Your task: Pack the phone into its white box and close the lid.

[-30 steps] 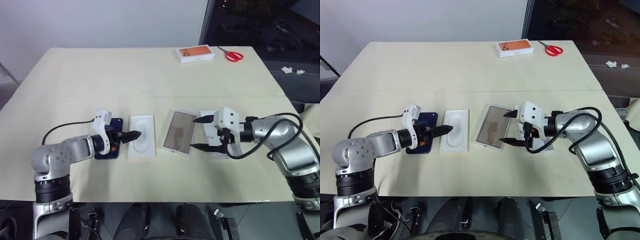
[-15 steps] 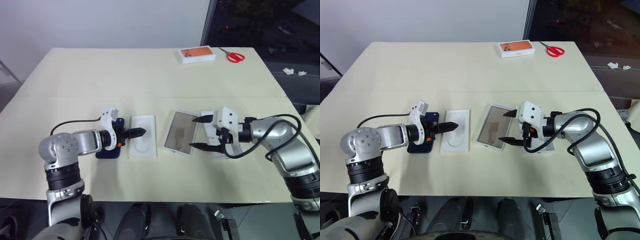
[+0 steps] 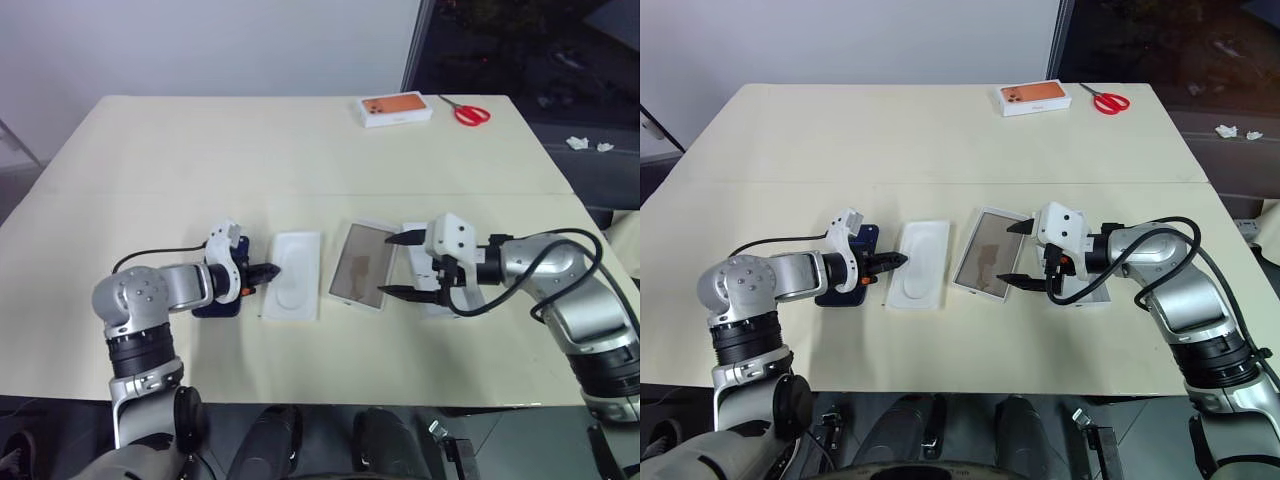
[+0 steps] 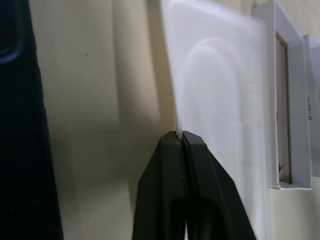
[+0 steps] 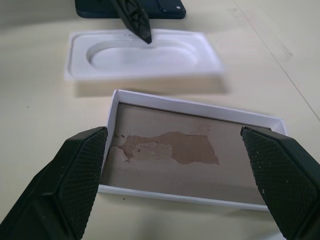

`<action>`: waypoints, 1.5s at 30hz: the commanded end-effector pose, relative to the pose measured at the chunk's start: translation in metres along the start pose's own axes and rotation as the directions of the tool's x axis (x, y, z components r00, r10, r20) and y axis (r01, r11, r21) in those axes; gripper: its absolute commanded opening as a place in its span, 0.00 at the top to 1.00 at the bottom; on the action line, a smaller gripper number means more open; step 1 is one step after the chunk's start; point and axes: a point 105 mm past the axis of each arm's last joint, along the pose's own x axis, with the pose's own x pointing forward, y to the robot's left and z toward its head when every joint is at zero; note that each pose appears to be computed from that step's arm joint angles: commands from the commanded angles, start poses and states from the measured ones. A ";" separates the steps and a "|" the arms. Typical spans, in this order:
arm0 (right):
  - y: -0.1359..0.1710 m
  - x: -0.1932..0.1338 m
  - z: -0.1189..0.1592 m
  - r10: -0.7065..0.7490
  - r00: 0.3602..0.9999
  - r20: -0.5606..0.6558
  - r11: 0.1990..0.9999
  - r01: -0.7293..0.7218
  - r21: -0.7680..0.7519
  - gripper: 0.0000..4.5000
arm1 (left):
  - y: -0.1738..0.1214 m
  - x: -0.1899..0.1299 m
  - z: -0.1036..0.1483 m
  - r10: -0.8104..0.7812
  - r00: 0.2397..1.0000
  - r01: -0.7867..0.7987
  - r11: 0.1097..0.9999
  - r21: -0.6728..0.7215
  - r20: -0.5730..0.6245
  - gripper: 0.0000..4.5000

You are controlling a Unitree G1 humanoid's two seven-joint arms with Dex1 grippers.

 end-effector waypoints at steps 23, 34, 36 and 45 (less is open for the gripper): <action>0.049 0.059 0.004 0.109 0.994 0.018 0.986 -0.111 0.124 0.00 | -0.009 -0.036 0.053 -0.028 0.986 0.021 0.999 0.045 0.166 0.99; 0.048 0.070 -0.023 0.101 0.994 -0.048 0.991 -0.096 0.096 0.99 | -0.010 -0.036 0.048 -0.030 0.987 0.020 0.998 0.063 0.157 1.00; 0.047 0.070 -0.020 0.110 0.993 -0.035 0.990 -0.107 0.090 0.99 | -0.010 -0.035 0.048 -0.031 0.987 0.022 0.998 0.063 0.156 1.00; 0.045 0.091 -0.007 0.131 0.991 0.007 0.991 -0.131 0.002 0.99 | -0.026 -0.031 0.058 -0.097 0.976 0.091 0.995 0.042 0.192 1.00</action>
